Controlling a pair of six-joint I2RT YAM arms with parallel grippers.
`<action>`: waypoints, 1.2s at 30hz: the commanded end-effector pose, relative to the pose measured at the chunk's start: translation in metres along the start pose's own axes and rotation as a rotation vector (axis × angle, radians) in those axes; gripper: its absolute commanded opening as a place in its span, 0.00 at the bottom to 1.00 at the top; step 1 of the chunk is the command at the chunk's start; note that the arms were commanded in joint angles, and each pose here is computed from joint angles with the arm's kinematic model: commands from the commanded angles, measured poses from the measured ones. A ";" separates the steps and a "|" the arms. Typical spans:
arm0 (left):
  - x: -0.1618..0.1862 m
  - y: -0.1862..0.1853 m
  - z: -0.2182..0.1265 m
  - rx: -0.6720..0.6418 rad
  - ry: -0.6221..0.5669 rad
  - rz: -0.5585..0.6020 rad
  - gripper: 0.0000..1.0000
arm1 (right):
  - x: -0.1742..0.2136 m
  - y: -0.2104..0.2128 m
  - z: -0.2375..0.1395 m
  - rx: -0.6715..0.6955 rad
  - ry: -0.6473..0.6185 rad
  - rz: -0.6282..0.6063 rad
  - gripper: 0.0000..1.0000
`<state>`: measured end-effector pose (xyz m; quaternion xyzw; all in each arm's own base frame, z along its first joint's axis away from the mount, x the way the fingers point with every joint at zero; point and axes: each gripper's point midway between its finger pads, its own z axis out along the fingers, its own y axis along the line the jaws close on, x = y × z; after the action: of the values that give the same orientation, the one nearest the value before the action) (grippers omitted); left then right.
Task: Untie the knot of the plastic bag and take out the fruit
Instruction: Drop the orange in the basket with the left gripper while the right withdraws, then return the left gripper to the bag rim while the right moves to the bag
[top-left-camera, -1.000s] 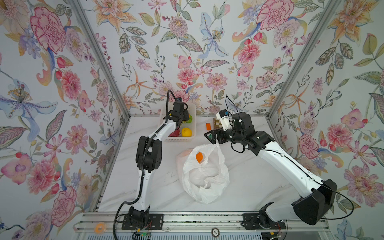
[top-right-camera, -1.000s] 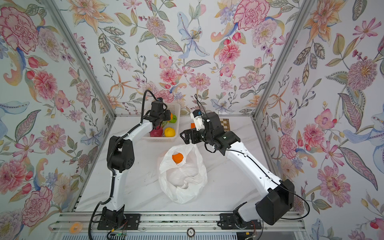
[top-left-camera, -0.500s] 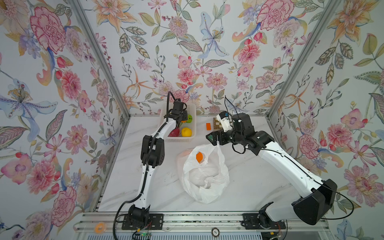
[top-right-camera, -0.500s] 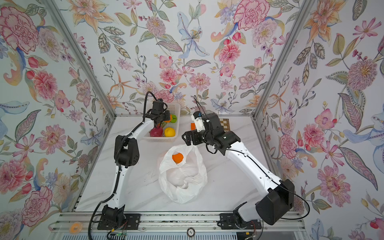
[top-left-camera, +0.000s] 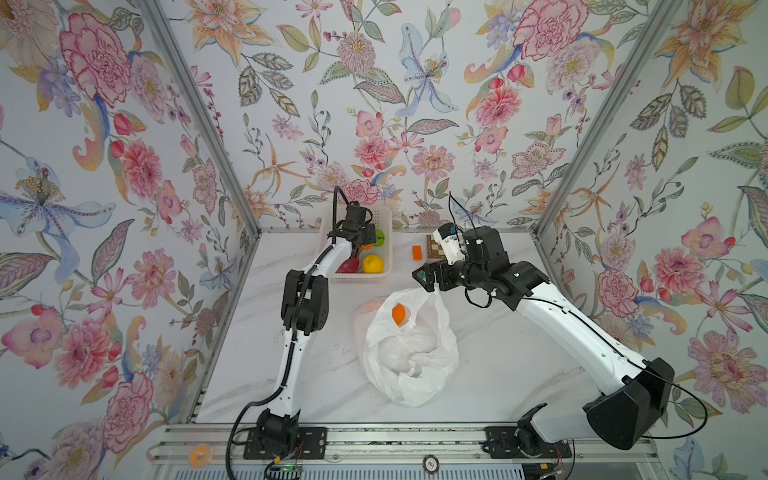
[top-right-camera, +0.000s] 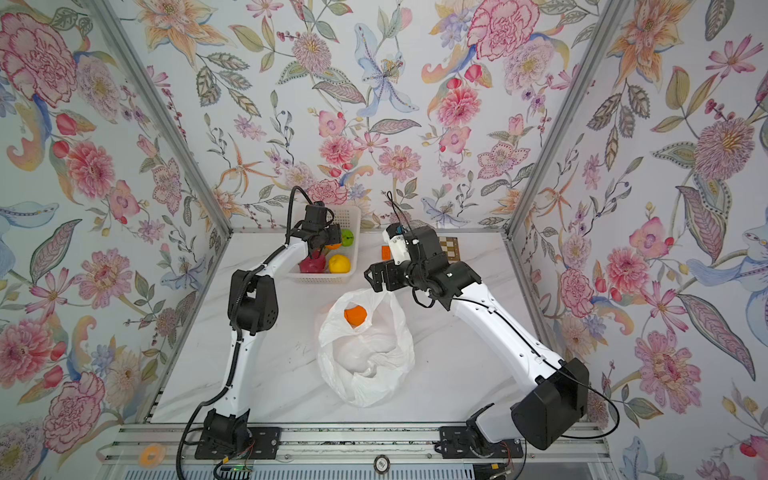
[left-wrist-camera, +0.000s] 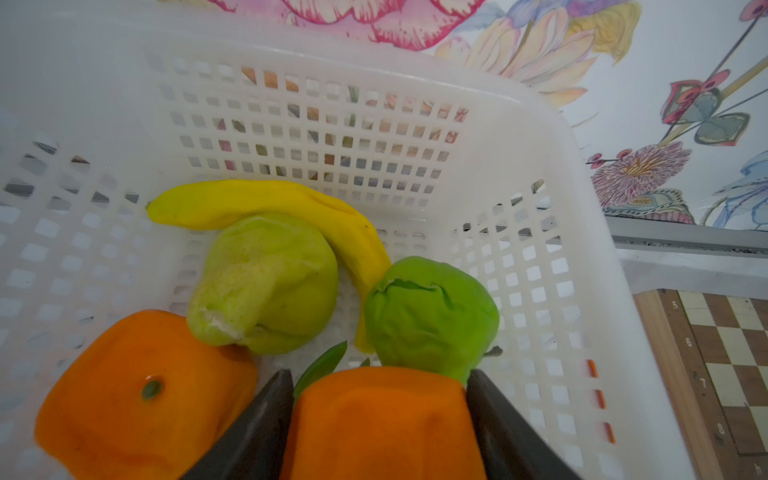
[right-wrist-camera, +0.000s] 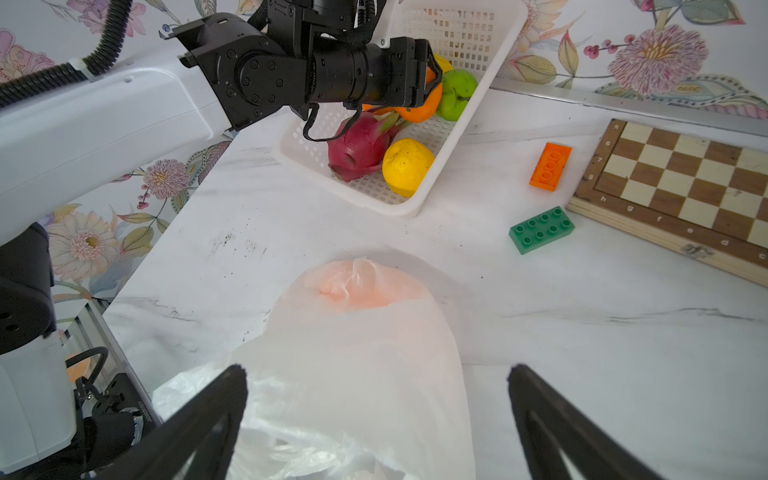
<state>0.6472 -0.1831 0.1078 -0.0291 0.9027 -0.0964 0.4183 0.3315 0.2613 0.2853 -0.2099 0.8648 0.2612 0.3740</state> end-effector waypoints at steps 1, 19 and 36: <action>-0.019 0.004 -0.019 -0.003 -0.027 0.004 0.69 | -0.008 -0.001 -0.010 0.013 -0.020 -0.010 0.99; -0.062 0.001 -0.112 0.010 -0.145 0.003 0.99 | -0.004 -0.009 -0.029 0.086 -0.063 0.071 0.99; -0.005 -0.043 -0.325 0.155 -0.140 0.122 0.97 | 0.040 0.006 -0.047 -0.018 -0.060 0.147 0.93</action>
<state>0.4315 -0.1768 0.3499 0.0299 0.8339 -0.1594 0.5275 0.2885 0.2252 0.2814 -0.1396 0.8709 0.2762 0.3817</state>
